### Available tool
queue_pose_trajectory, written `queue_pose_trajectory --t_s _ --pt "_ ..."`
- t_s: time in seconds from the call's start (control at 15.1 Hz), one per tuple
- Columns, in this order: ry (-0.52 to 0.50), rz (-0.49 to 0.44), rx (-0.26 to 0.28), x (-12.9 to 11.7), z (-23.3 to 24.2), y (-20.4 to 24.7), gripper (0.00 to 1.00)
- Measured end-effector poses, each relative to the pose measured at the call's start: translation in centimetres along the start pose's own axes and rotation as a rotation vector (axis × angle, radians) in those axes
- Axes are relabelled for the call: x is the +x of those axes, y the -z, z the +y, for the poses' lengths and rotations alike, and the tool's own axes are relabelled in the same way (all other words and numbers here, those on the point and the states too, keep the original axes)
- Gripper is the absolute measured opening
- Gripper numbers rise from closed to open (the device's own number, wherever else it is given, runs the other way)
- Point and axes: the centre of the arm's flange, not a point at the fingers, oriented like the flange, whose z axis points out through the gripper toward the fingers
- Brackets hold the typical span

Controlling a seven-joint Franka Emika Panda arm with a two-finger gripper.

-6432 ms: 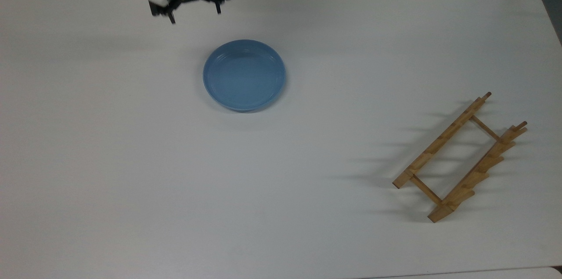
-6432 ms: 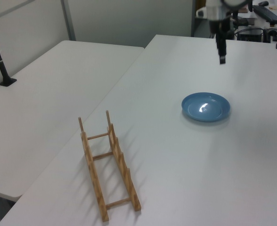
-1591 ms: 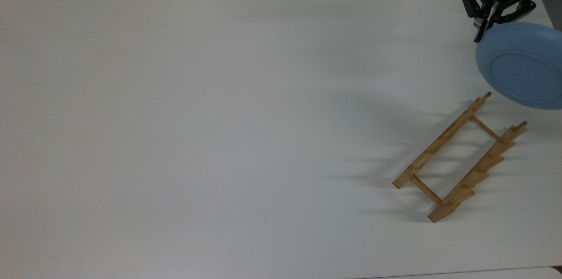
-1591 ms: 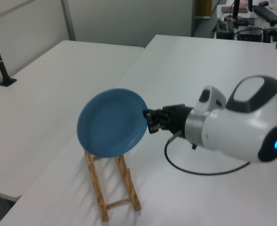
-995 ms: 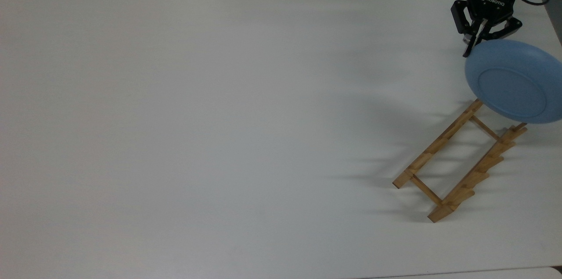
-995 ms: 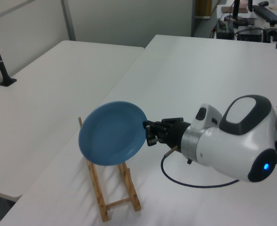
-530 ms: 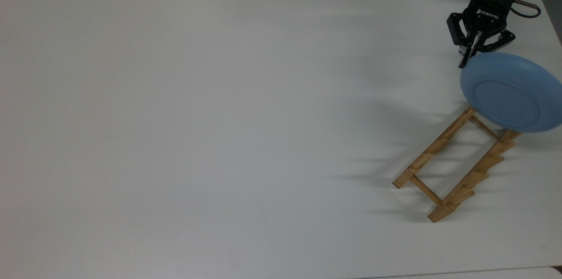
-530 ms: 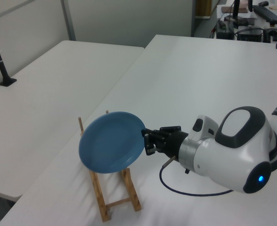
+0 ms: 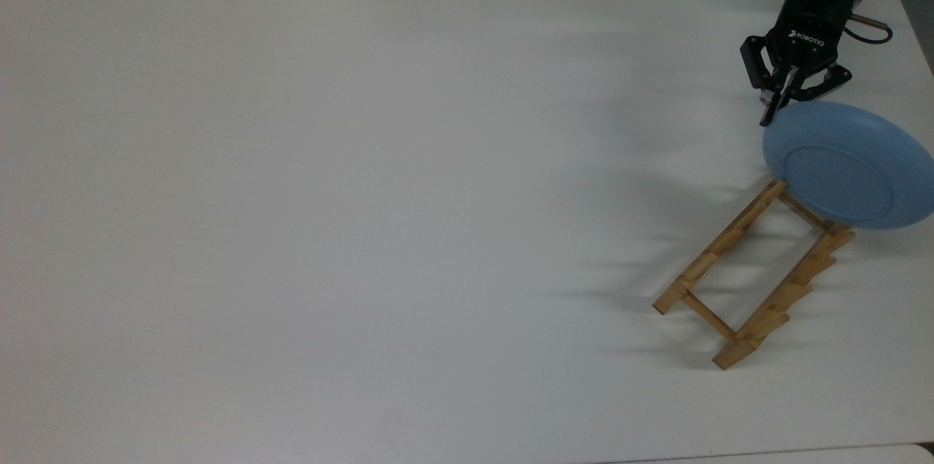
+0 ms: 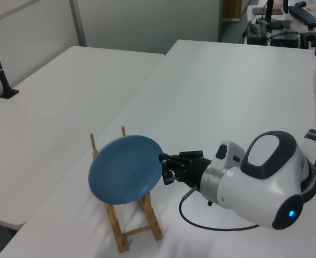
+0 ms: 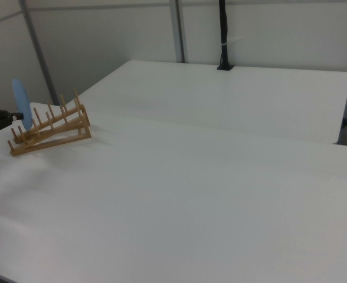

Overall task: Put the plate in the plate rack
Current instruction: 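Tilt the plate upright and lower it into the rack slots, then open the gripper and raise it away from the plate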

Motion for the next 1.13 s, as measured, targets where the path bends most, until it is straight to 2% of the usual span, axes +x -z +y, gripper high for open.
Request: queue_pose_trajectory --t_s 0.2,0.27,0.6,0.66,0.8,0.93,1.13 --pt "0.006 -0.003 -0.002 -0.5 0.0 -0.1 0.09" --pt "0.006 -0.003 -0.003 -0.6 0.0 -0.2 0.16" --pt "-0.011 0.002 -0.009 0.2 -0.1 -0.6 0.70" --pt "-0.020 0.004 -0.009 0.7 -0.2 -0.5 0.78" --pt "-0.052 0.014 -0.007 2.7 -0.4 -0.3 0.99" --pt "-0.120 -0.014 -0.027 6.5 -0.1 0.5 1.00" --pt "-0.201 -0.140 -0.089 13.0 1.7 1.8 1.00"
